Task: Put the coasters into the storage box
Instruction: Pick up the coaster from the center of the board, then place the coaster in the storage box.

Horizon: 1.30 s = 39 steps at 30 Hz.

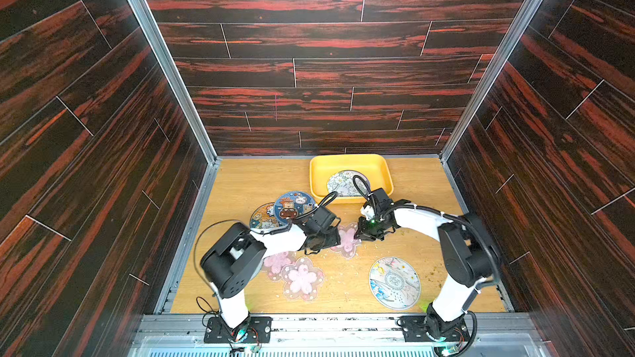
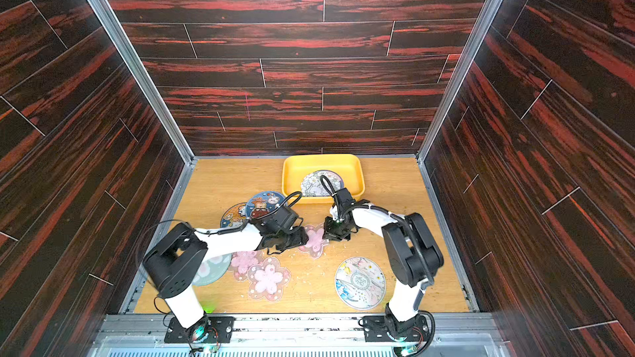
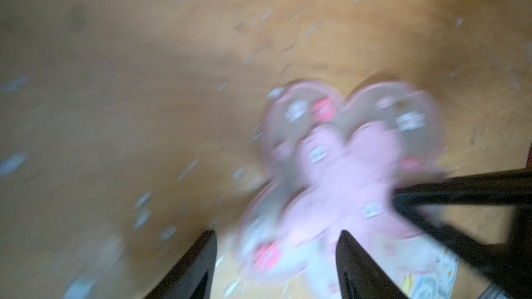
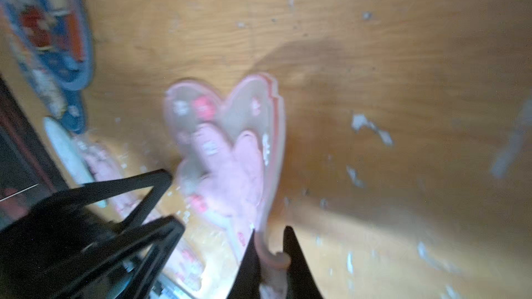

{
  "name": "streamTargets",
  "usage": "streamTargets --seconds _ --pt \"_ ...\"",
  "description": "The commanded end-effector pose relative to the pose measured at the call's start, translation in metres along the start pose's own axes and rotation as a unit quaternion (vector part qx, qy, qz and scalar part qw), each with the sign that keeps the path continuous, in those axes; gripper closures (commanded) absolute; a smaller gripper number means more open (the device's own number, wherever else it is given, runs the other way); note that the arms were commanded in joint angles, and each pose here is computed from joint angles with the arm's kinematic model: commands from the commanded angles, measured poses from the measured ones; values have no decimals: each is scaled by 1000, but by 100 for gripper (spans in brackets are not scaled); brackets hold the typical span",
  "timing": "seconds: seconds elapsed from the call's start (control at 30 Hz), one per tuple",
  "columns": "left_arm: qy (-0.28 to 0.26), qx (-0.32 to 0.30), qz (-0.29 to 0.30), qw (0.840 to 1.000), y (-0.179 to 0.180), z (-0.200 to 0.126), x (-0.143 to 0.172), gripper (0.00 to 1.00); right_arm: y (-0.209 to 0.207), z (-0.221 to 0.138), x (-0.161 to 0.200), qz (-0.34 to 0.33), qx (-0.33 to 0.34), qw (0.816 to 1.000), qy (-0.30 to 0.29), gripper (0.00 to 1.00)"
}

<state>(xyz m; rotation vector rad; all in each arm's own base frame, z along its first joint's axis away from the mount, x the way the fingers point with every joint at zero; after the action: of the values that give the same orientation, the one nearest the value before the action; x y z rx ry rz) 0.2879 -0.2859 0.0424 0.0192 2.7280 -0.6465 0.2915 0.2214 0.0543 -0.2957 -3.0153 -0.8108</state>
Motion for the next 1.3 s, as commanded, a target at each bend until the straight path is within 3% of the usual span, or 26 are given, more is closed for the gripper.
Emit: streamTargets --seconds 0.0,0.3,0.57,0.93,1.27 --pt "-17 0 -20 1000 8 -25 -7 29 27 -42 -7 -20 -29 999 -28 99" --pt "-38 3 -37 999 20 -44 -12 25 66 -109 -39 -43 -72 993 -88 99" --pt "-47 9 -47 998 21 -46 -11 24 100 -147 -98 -64 -119 981 -137 99" --pt "-49 5 -53 997 26 -47 -7 23 132 -109 -194 -83 -151 974 -146 99" --pt "-54 2 -54 997 28 -49 -7 22 98 -37 -231 -46 -109 988 -97 99"
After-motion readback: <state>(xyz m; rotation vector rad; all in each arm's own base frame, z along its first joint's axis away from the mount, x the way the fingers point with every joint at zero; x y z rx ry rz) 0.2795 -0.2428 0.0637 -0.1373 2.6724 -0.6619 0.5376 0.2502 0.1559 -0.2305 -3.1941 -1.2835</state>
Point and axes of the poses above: each gripper's point midway between its finger pads, its own z axis out along the fingers, its own y axis along the line the jaws close on, x = y × z, the point moved 1 cm from there along -z, back along the fingers, and after that the axes turned 9 degrees about z, right-handed, at the moved point
